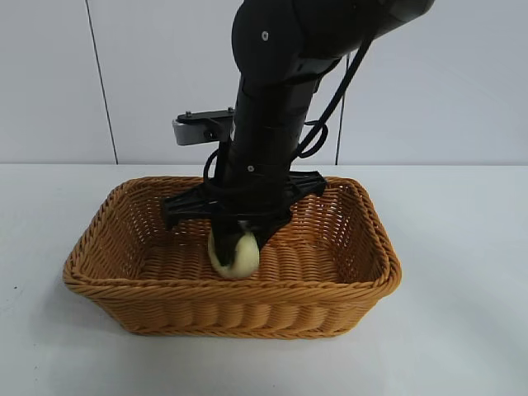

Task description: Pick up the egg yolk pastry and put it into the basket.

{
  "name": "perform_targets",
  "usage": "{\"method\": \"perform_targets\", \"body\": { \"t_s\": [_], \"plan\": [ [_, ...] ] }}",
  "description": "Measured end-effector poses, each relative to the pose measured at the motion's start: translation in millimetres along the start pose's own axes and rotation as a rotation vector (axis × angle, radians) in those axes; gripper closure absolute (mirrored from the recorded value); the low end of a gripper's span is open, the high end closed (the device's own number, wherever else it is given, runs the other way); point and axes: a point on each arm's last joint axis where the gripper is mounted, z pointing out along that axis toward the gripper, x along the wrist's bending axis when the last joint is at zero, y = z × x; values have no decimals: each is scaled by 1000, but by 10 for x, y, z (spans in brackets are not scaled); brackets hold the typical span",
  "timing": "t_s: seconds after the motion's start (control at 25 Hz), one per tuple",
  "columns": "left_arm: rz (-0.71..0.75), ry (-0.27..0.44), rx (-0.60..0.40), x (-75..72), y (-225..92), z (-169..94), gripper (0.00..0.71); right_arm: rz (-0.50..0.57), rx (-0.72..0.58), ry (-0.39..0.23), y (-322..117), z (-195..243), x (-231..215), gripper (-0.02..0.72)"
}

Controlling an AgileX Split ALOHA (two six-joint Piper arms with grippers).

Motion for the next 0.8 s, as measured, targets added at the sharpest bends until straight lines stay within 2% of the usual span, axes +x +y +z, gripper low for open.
{"method": "perform_targets", "body": {
  "t_s": [0.28, 0.4, 0.56, 0.64, 0.8],
  "plan": [
    [0, 0, 0, 0, 0, 0, 63, -25, 2, -9, 210, -406, 40, 13],
    [0, 0, 0, 0, 0, 0, 63, -46, -17, -44, 348, -679, 37, 9],
    [0, 0, 0, 0, 0, 0, 63, -58, -100, -86, 533, -1069, 24, 9],
    [0, 0, 0, 0, 0, 0, 63, -57, -161, -81, 608, -1238, 34, 9],
    [7, 0, 0, 0, 0, 0, 63, -52, -205, -77, 647, -1388, 23, 9]
  ]
}}
